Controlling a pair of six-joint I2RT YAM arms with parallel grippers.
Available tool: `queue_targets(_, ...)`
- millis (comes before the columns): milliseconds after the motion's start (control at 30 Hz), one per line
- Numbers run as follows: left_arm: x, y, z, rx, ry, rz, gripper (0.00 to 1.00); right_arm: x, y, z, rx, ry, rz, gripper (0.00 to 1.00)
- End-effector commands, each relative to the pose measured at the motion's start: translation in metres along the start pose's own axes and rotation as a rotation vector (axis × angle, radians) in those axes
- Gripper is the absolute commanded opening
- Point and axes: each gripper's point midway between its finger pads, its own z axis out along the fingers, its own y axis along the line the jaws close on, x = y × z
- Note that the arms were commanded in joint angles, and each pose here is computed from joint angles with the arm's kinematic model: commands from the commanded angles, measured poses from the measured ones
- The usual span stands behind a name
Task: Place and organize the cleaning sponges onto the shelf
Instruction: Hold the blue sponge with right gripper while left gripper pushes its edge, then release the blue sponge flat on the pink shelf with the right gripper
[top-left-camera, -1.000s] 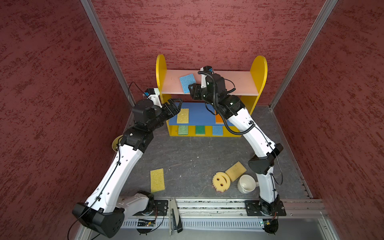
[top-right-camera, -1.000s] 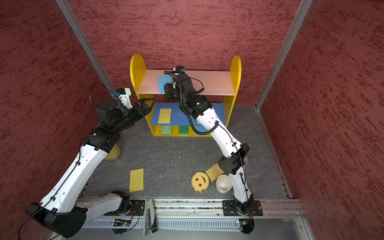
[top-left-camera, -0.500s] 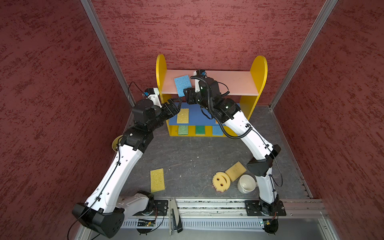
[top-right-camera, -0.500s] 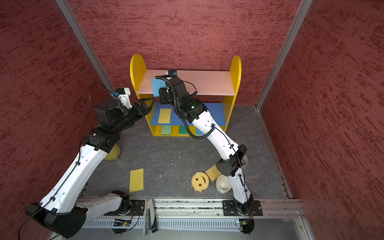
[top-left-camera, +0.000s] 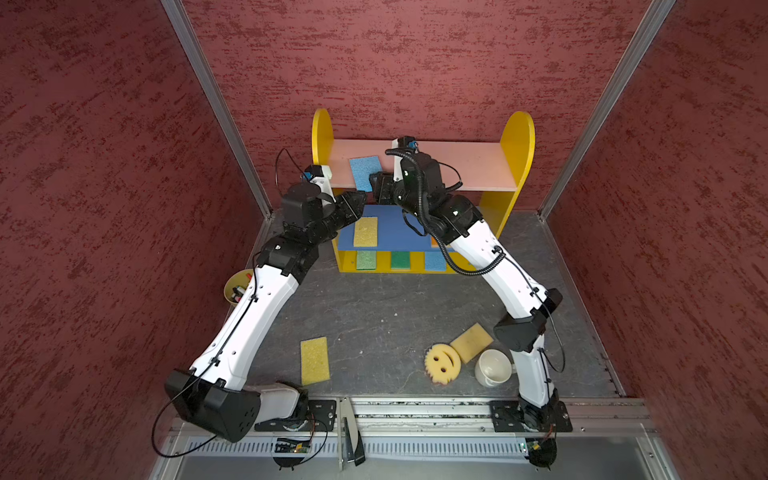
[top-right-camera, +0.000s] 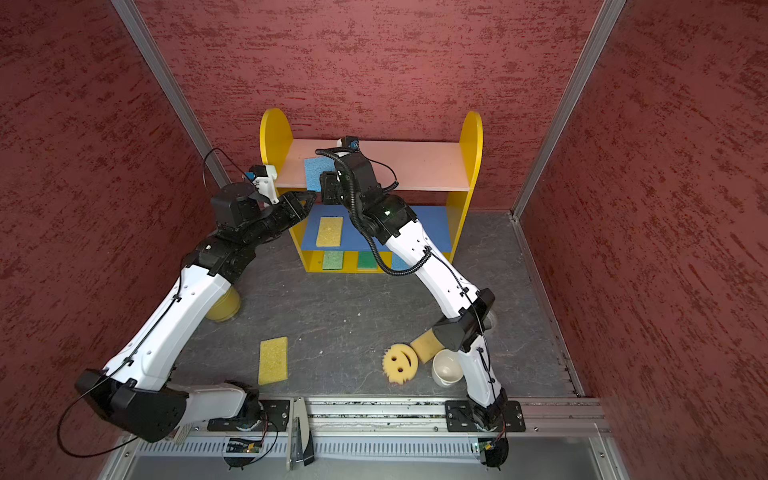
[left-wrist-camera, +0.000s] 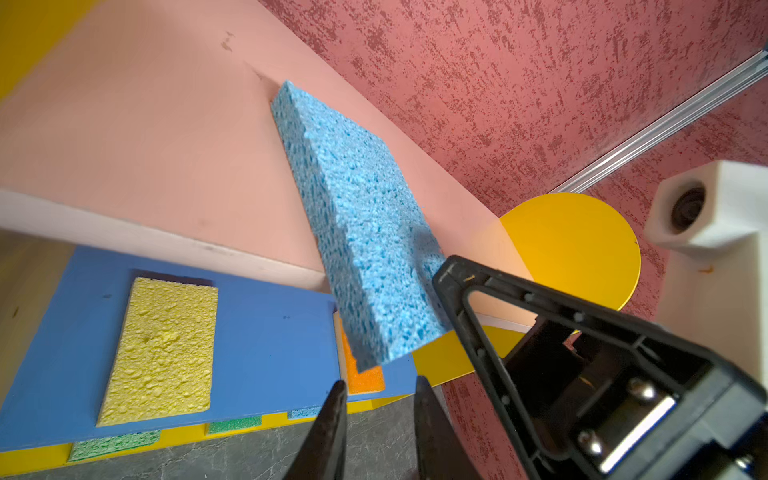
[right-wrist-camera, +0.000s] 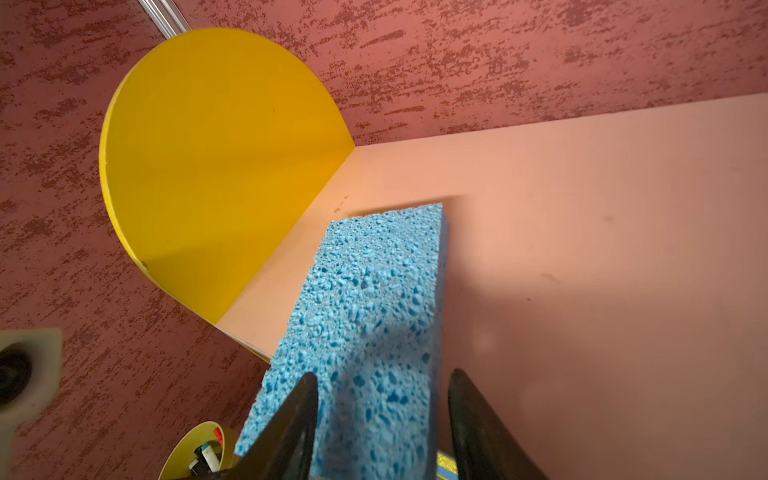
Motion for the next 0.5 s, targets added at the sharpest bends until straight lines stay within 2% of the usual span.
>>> queue_targets(0, -0.010, -0.010, 0.000, 0.017, -0.024, 0.036, 0.27, -0.009, 0.005, 0.001, -0.038, -0.023, 0.041, 0.53)
queue_targets(467, -0.030, -0.002, 0.016, -0.054, -0.065, 0.100, 0.24, -0.025, 0.017, -0.021, -0.120, -0.035, 0.056, 0.54)
